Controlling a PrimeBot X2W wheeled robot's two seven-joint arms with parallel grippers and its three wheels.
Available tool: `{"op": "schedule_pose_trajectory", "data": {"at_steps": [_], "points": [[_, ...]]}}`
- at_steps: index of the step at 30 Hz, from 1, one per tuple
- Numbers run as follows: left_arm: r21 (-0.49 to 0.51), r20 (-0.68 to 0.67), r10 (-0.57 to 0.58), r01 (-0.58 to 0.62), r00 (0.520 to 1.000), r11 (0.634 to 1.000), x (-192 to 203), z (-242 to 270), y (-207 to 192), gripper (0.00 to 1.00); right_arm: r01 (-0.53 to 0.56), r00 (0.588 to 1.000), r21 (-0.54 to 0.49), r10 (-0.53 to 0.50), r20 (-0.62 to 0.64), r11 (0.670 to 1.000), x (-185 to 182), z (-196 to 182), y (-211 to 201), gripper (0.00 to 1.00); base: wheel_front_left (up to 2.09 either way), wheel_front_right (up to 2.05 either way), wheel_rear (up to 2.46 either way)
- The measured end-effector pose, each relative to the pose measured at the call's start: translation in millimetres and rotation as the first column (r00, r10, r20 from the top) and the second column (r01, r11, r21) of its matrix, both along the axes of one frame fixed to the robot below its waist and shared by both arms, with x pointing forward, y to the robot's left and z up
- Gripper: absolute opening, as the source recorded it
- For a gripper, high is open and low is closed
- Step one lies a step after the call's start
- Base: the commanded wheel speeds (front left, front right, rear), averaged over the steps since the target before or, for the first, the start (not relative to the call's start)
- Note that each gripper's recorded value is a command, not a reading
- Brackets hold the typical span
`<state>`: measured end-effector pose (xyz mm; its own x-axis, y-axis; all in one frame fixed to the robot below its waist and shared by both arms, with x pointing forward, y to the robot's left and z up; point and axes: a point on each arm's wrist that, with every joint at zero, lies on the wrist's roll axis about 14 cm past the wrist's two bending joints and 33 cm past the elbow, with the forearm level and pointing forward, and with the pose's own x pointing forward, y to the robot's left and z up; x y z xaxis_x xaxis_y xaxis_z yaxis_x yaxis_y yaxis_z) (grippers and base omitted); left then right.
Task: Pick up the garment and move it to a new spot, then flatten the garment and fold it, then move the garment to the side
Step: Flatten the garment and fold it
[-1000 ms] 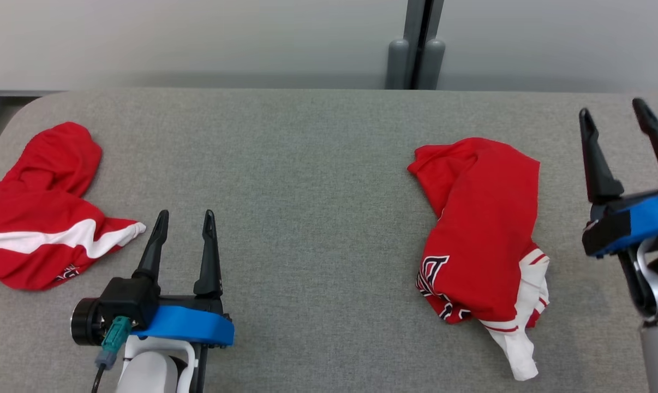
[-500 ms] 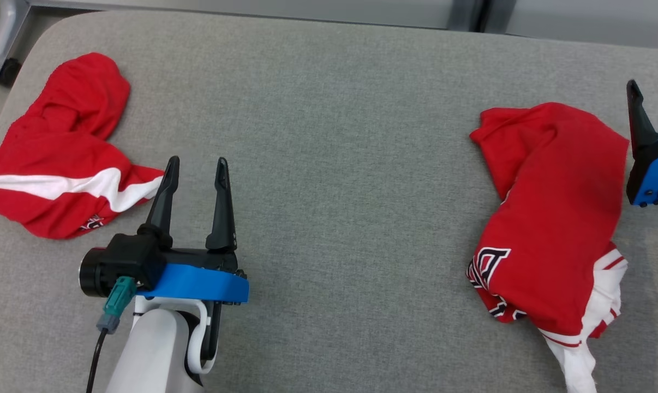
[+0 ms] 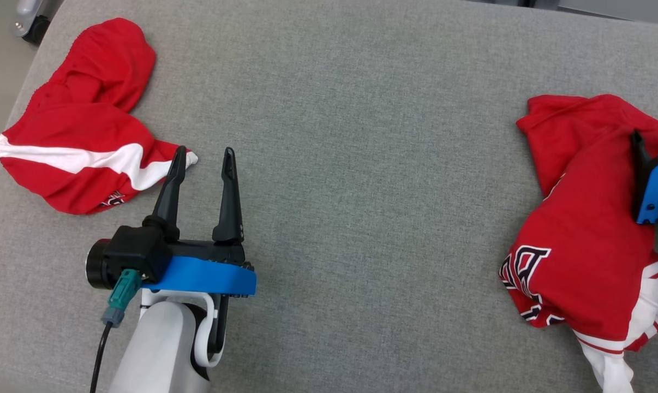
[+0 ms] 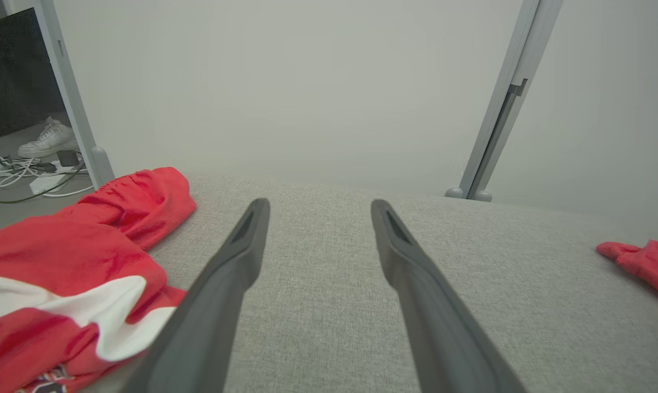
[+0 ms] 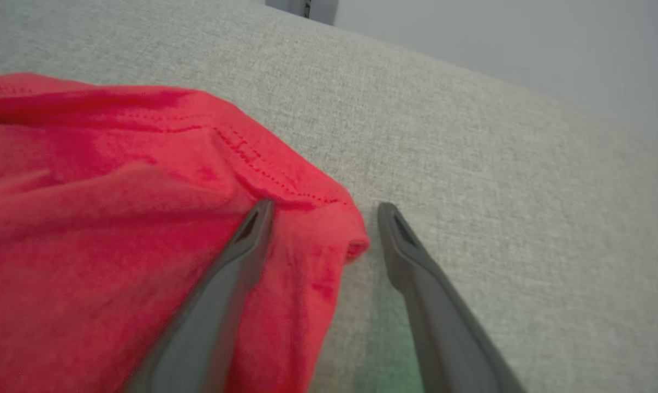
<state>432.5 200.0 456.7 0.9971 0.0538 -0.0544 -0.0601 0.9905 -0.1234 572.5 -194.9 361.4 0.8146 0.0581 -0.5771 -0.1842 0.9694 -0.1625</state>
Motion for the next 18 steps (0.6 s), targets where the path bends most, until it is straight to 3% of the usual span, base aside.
{"op": "schedule_pose_trajectory", "data": {"at_steps": [2,3,4,9,12,18], "points": [[0.002,0.003,0.005,-0.005,1.000,1.000,-0.3,1.5,0.9,1.00,0.006,1.000,0.013,-0.006,-0.016,1.000,-1.1,-2.8,1.4,1.00,0.00,0.00,0.00],[0.002,0.005,0.007,-0.007,1.000,1.000,-0.4,2.5,1.2,1.00,0.010,1.000,0.023,-0.010,-0.022,1.000,-1.4,-3.1,2.5,0.14,0.00,0.00,0.00],[0.002,0.008,0.007,-0.007,1.000,1.000,-0.7,3.4,1.3,1.00,0.014,1.000,0.032,-0.013,-0.022,0.999,-1.7,-2.6,3.4,0.00,0.00,0.00,0.00],[0.000,0.029,0.009,-0.009,1.000,1.000,-2.2,12.0,1.5,1.00,0.002,0.999,0.051,-0.004,0.047,0.999,-0.3,13.5,6.8,0.00,0.00,0.00,0.00],[-0.001,0.047,0.014,-0.014,0.999,1.000,-5.8,19.5,2.7,1.00,-0.012,0.989,0.080,0.000,0.149,0.997,9.3,42.4,12.8,0.00,0.00,0.00,0.00],[0.002,0.077,0.026,-0.026,0.997,1.000,-18.9,32.5,5.7,1.00,-0.142,0.936,0.141,0.087,0.341,0.980,14.7,104.7,66.2,0.00,0.00,0.00,0.00]]}}
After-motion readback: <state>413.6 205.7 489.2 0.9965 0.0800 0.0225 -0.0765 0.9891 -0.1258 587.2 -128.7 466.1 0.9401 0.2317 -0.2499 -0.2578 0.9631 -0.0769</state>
